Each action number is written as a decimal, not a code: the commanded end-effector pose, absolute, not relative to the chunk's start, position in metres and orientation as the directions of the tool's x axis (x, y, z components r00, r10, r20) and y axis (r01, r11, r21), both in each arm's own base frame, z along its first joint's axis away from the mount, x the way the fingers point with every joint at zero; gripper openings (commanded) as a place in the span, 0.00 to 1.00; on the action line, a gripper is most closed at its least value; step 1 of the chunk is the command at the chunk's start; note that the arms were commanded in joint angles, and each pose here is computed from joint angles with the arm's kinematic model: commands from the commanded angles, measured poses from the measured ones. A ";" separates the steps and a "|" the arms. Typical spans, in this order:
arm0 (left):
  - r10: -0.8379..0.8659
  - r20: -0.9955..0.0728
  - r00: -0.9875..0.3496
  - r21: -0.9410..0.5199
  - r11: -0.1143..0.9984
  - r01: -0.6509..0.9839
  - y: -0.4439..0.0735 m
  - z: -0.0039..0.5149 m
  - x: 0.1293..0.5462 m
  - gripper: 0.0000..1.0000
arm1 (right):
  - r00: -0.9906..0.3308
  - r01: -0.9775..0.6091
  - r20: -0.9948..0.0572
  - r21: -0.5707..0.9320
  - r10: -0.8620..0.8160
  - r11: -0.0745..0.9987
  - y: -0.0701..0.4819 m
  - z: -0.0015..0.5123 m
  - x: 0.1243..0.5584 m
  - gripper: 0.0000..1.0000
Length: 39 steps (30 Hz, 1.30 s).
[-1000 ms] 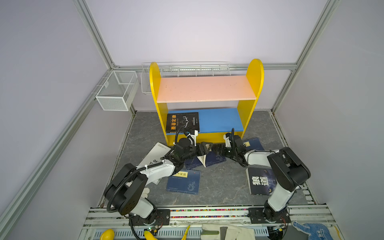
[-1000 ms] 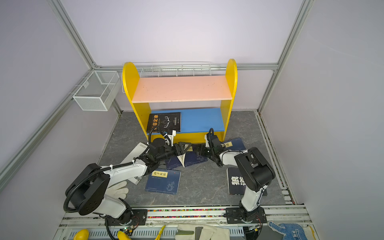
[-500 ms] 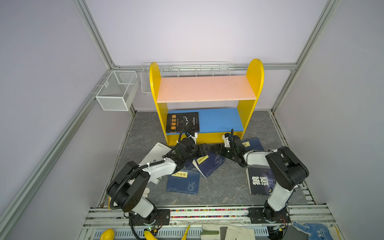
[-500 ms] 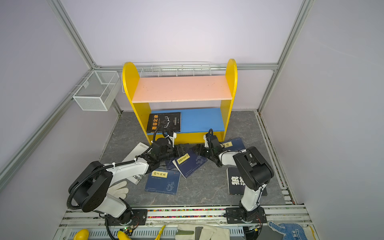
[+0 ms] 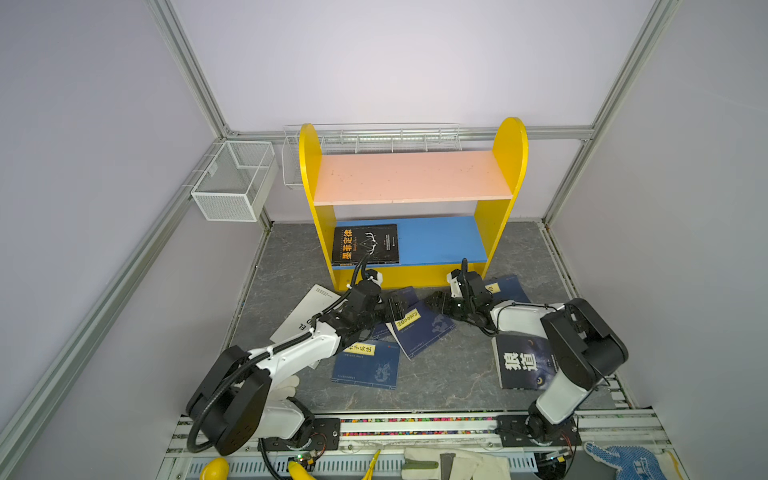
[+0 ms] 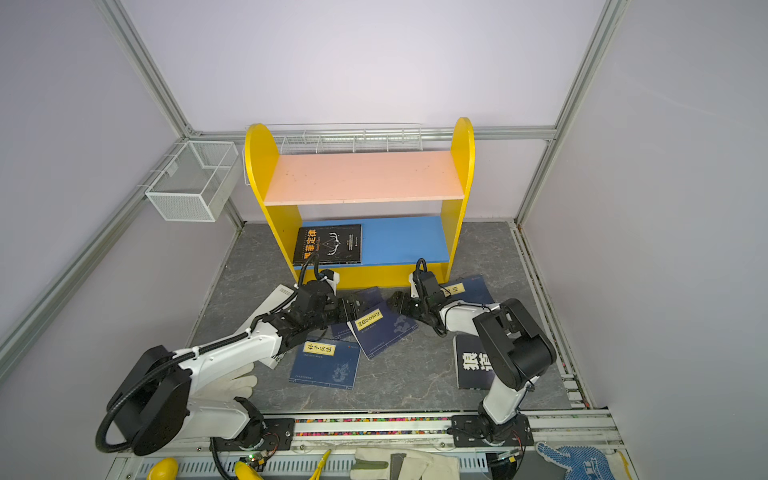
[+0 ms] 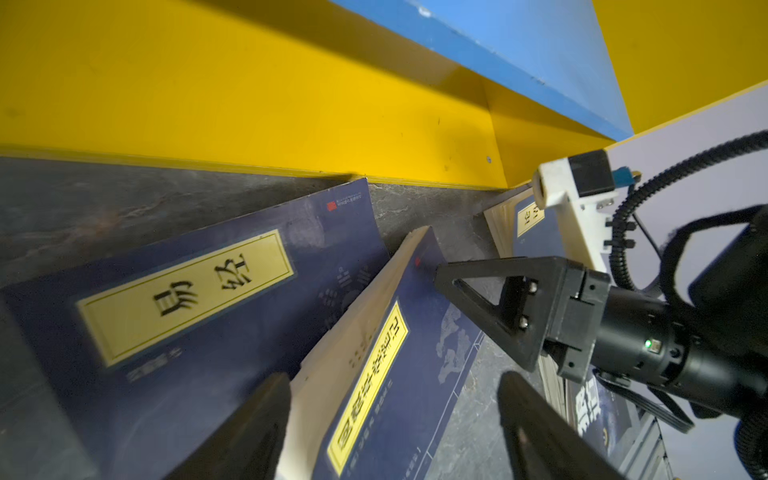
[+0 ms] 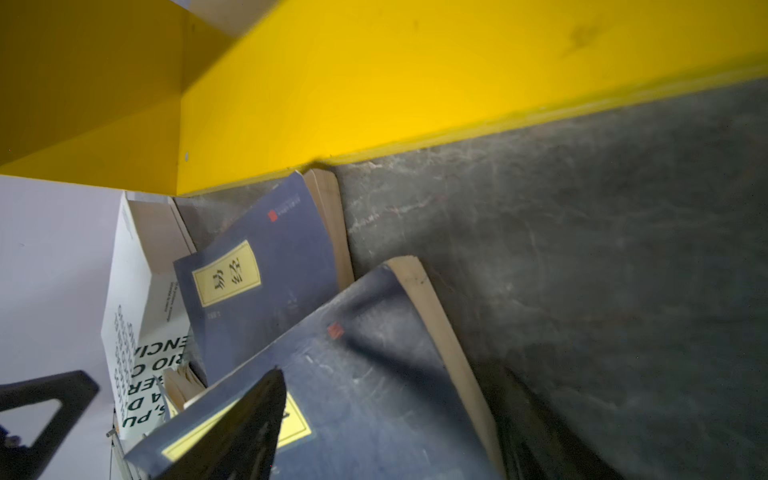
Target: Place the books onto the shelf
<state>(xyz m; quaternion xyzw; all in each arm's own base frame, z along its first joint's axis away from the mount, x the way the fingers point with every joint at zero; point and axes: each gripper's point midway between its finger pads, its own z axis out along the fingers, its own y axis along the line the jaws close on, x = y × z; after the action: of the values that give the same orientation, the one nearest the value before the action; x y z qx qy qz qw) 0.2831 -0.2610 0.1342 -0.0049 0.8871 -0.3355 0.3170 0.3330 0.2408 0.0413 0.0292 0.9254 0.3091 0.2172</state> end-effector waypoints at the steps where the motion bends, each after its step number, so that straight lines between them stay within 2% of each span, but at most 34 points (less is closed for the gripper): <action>1: -0.240 -0.441 -0.865 -0.588 0.805 0.076 -0.240 0.105 0.254 0.84 | -0.947 -0.036 -0.301 0.452 0.114 0.891 0.215 0.017 0.302 0.82; 4: -0.261 -0.331 -0.907 -0.627 0.779 0.004 -0.242 0.090 0.237 0.85 | -0.949 -0.036 -0.297 0.438 0.107 0.898 0.213 0.015 0.301 0.84; 6: -0.273 -0.294 -0.916 -0.653 0.757 -0.016 -0.248 0.083 0.230 0.85 | -0.951 -0.027 -0.289 0.441 0.113 0.897 0.213 0.011 0.299 0.85; 14: -0.294 -0.286 -0.912 -0.670 0.742 -0.030 -0.267 0.063 0.236 0.85 | -0.959 -0.009 -0.259 0.443 0.119 0.896 0.213 -0.005 0.288 0.87; 23: -0.345 -0.295 -0.891 -0.677 0.734 -0.060 -0.281 0.044 0.255 0.80 | -0.966 0.026 -0.217 0.465 0.143 0.885 0.216 -0.022 0.281 0.86; 27: -0.357 -0.292 -0.887 -0.725 0.687 -0.038 -0.296 0.053 0.263 0.76 | -0.968 0.039 -0.200 0.474 0.151 0.880 0.217 -0.029 0.280 0.86; 31: -0.366 -0.298 -0.882 -0.773 0.634 -0.003 -0.312 0.075 0.271 0.66 | -0.969 0.051 -0.191 0.469 0.158 0.882 0.217 -0.033 0.280 0.86; 39: -0.359 -0.351 -0.865 -0.776 0.629 0.054 -0.322 0.122 0.276 0.55 | -0.969 0.065 -0.182 0.469 0.169 0.881 0.217 -0.036 0.281 0.86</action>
<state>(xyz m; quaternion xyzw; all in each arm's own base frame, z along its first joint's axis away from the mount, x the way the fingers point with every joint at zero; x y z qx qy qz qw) 0.2722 -0.3132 0.0913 -0.0971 0.8818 -0.4037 0.2237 0.3408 0.2485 0.0395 0.0196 0.9155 0.3164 0.2476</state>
